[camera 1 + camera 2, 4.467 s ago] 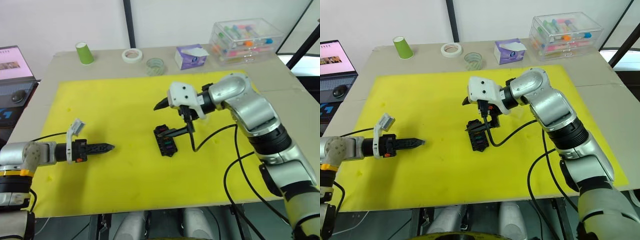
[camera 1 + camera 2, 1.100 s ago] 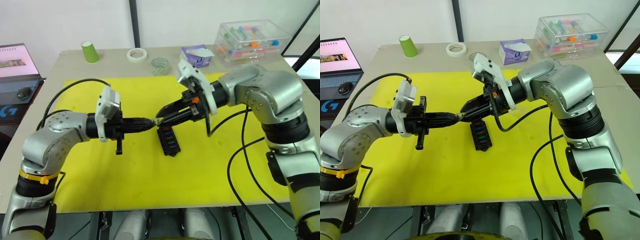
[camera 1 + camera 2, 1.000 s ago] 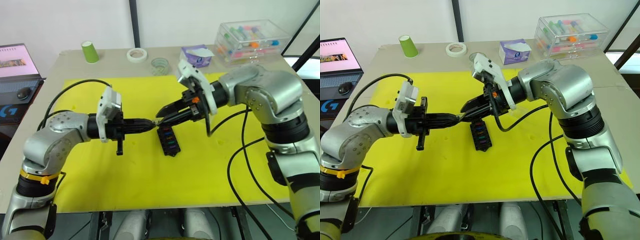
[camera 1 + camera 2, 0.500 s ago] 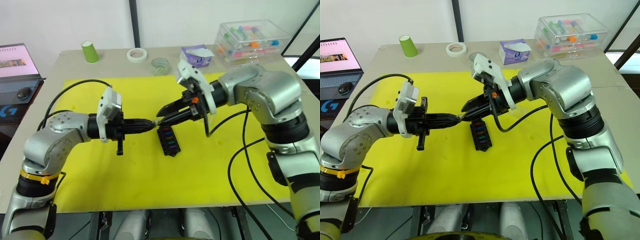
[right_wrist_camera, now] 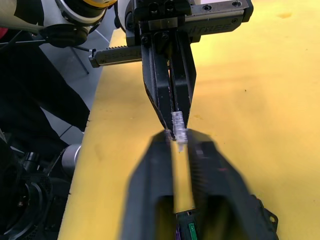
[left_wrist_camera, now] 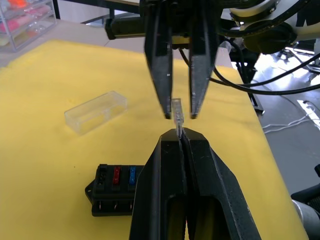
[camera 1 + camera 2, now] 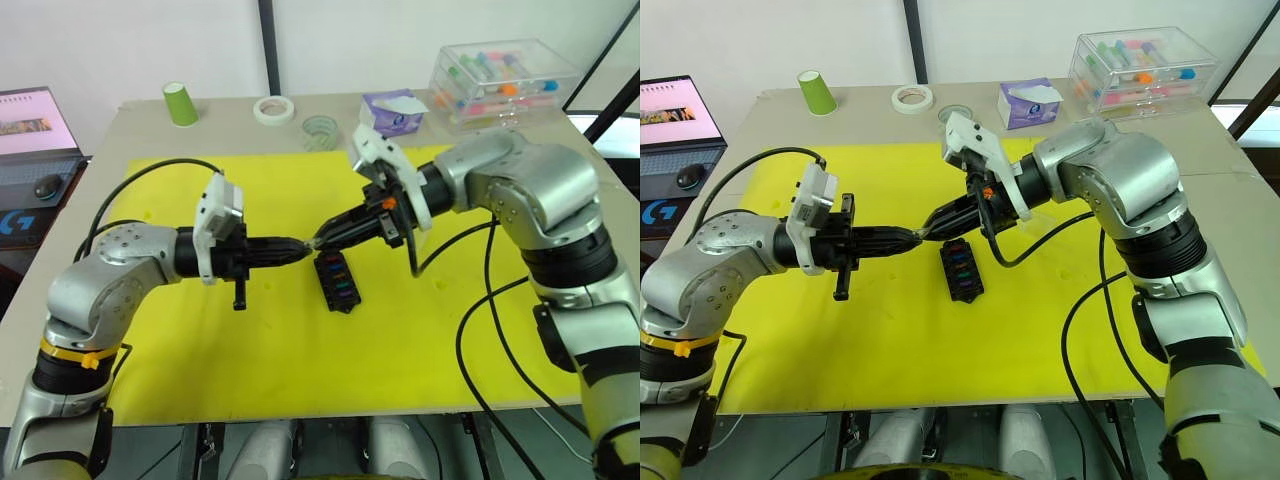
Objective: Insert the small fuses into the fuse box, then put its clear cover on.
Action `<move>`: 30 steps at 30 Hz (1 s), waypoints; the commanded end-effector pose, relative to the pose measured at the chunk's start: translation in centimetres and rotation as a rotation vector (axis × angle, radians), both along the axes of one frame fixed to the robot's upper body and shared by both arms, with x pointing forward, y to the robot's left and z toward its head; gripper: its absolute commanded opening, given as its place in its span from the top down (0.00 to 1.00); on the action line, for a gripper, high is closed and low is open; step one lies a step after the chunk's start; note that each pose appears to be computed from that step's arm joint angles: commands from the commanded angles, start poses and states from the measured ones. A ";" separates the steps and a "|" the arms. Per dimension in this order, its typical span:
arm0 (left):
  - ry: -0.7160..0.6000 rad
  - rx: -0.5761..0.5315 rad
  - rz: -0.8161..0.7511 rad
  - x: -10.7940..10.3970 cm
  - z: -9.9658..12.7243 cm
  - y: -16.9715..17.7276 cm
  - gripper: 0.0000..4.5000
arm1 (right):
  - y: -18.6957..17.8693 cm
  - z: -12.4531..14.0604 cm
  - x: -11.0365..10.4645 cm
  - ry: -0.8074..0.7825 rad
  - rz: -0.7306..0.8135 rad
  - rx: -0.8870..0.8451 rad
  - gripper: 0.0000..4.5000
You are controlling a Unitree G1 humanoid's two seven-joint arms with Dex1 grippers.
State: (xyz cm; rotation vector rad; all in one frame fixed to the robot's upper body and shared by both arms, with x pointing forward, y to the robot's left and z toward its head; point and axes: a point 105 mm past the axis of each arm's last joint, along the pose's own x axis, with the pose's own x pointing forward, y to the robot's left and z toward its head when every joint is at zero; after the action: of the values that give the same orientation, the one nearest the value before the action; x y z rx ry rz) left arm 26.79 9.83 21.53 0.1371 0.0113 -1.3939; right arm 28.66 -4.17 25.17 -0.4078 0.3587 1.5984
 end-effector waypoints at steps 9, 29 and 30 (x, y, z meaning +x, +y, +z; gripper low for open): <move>-0.016 0.034 0.010 -0.1 0.1 0.4 1.00 | 0.0 1.2 -0.2 -0.055 0.016 0.012 0.99; 0.029 0.239 0.103 1.3 -4.7 1.9 0.18 | -0.4 -1.2 3.0 -0.304 0.049 -0.125 1.00; 0.021 0.253 0.109 1.5 -5.3 1.9 0.10 | -0.3 -1.5 3.3 -0.314 0.061 -0.132 1.00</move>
State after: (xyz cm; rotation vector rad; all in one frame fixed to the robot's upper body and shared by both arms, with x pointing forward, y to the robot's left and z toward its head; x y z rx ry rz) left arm 28.08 11.82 16.50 0.2696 0.2354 -1.2843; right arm 31.78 -4.69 23.13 -0.6982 0.2723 1.5315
